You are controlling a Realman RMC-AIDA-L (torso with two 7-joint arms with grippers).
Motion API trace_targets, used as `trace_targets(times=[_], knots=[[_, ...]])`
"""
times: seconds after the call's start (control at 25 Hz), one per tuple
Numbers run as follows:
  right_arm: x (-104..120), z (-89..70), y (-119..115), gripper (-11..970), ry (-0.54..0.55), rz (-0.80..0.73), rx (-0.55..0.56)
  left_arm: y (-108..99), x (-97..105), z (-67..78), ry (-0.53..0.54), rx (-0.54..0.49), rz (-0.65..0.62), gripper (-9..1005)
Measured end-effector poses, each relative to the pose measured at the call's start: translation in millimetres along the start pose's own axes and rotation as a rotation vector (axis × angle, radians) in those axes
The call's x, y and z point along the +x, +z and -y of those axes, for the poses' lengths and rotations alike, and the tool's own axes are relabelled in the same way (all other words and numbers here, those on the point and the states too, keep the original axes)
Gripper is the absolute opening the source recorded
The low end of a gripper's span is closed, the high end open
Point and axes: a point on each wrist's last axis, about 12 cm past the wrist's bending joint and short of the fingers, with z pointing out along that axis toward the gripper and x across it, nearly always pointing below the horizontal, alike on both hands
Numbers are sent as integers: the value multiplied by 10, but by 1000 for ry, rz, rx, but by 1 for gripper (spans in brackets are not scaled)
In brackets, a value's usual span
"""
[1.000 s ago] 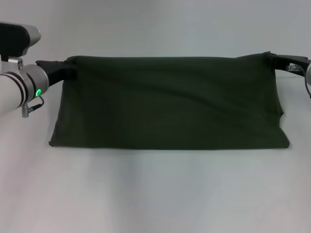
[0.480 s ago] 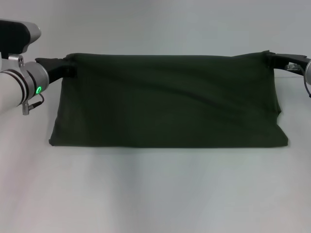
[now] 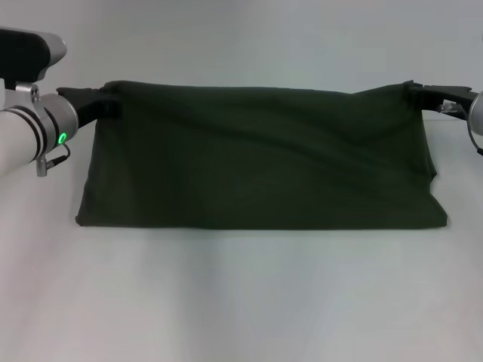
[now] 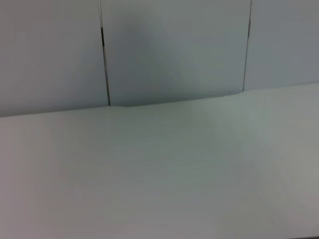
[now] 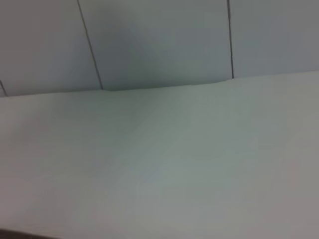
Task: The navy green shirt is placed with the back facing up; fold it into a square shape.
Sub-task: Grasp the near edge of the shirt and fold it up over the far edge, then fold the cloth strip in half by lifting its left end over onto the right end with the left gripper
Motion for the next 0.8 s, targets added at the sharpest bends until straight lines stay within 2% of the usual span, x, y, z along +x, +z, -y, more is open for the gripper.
trace_targets(times=[0.2,0.28,0.44,0.52,0.68,0.8], knots=[[4,8,-10,90,-22,-6,-4,1,-6,3,4,-5,3,125],[1,28,-17,92,-26,-7,1,3,-10,-26,-16,-37,10,134],[-21,79,-35,97,-31,-3,14,-21,-6,-99,-83,-72,32,258],[-36,104,-46,316,-28,-1,15,-39,-2,-136,-116,-76,45,320],[-23,124,-78,454,-13,-3,-11,-72,26,-130,-150,-14,55,436],[3,119,-153,568,13,-3,-87,-131,46,-48,-164,118,63,521]])
